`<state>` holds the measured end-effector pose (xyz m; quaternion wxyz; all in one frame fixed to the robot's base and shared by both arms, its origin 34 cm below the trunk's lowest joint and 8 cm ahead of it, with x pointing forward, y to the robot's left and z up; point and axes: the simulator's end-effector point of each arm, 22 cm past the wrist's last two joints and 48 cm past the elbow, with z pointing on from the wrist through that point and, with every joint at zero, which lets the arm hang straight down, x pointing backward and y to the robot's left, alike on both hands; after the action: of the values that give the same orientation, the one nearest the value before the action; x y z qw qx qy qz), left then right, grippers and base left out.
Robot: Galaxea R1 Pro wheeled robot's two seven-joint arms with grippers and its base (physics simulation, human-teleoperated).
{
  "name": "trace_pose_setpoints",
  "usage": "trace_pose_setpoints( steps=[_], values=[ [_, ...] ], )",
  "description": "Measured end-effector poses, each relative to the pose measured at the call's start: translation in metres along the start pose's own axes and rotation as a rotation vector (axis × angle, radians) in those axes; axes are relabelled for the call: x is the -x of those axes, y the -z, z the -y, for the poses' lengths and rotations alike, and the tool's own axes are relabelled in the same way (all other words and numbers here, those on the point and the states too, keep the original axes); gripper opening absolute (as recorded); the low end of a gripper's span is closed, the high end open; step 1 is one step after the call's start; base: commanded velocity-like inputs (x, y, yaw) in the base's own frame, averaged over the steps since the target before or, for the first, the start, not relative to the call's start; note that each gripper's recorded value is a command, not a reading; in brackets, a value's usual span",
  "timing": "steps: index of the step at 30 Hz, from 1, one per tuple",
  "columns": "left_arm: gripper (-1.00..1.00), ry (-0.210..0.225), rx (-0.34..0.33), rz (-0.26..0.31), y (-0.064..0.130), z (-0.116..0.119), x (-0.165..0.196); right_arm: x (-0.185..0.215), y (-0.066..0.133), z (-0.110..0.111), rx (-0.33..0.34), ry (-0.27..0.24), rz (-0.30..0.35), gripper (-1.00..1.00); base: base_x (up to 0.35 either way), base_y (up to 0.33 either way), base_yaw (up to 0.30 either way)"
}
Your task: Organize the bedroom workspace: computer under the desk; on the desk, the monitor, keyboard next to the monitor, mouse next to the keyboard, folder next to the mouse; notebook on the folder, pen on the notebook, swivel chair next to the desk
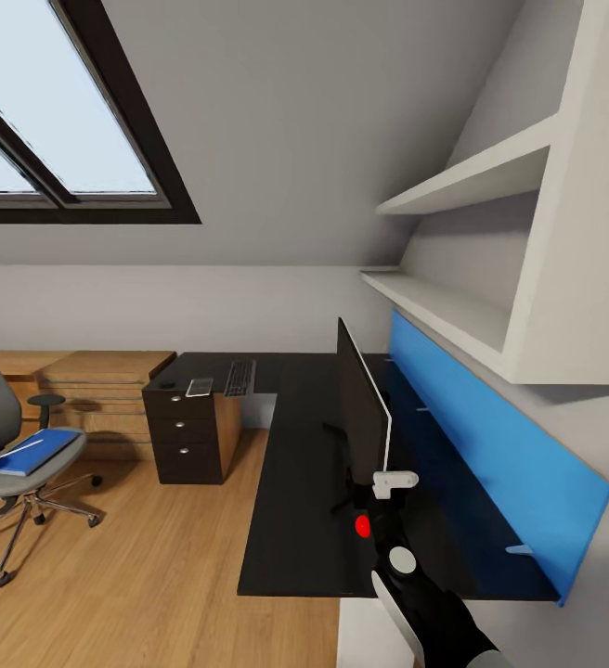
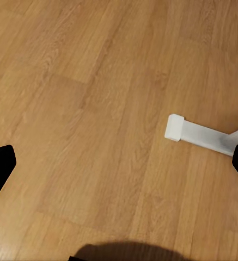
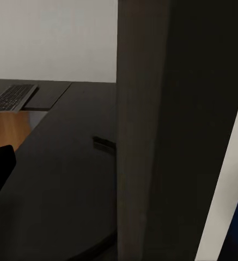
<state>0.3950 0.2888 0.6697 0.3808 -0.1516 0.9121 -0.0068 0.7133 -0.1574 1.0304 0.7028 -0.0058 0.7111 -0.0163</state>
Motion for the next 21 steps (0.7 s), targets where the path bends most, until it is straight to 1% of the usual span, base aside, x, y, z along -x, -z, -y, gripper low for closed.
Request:
trace_pose_setpoints(
  steps=[21],
  values=[
    [1.00, 0.000, 0.002, 0.000, -0.0001, -0.0010, 0.0003, 0.0007, 0.0000, -0.0001, 0.000, -0.001, 0.002, 1.00, 0.000, 0.005, 0.000]
  ],
)
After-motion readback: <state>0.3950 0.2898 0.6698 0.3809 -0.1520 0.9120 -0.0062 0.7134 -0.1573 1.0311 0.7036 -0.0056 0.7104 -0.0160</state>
